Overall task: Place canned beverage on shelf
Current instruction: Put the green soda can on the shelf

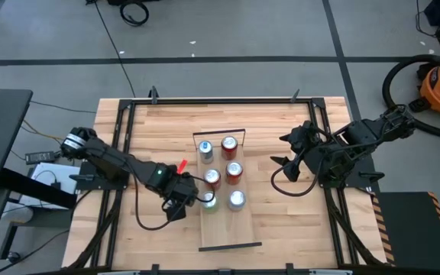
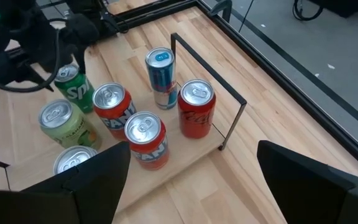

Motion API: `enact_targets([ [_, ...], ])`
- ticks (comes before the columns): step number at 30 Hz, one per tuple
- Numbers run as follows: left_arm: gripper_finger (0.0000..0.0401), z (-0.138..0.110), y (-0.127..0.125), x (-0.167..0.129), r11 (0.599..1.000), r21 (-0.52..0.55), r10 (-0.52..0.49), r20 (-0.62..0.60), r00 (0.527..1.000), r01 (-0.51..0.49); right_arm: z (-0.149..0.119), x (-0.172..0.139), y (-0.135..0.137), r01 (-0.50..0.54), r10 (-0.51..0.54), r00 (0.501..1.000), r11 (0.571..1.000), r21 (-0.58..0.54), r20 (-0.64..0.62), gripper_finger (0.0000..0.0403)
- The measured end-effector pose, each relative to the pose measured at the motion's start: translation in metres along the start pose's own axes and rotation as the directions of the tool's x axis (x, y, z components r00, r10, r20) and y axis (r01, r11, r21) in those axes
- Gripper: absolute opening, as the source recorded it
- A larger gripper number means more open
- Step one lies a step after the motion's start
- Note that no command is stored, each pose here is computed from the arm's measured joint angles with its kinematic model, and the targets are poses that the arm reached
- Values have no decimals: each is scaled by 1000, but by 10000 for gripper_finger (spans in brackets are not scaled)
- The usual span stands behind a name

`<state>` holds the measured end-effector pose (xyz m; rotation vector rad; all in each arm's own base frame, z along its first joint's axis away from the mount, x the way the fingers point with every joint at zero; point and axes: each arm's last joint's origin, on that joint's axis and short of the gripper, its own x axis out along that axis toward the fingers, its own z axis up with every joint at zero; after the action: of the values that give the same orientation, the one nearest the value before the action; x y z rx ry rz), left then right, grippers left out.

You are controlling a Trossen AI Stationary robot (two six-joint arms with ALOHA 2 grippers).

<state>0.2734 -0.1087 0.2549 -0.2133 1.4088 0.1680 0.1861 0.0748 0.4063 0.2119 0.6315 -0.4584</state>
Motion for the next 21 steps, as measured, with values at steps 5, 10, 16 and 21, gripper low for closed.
enact_targets([
  [5,360,-5,-4,10,999,37,-5,4,1000,5,0,0,0,-3,3,1000,1000,8,-3,362],
  [10,360,-11,-2,21,1000,11,-1,-25,1000,2,0,0,0,-3,3,1000,1000,8,-3,362],
  [16,360,-13,-1,30,1000,4,-31,-37,999,31,0,0,0,-3,3,1000,1000,7,-3,362],
  [21,357,-12,-2,30,999,12,-35,-28,999,35,0,0,0,-3,3,1000,1000,7,-3,362],
])
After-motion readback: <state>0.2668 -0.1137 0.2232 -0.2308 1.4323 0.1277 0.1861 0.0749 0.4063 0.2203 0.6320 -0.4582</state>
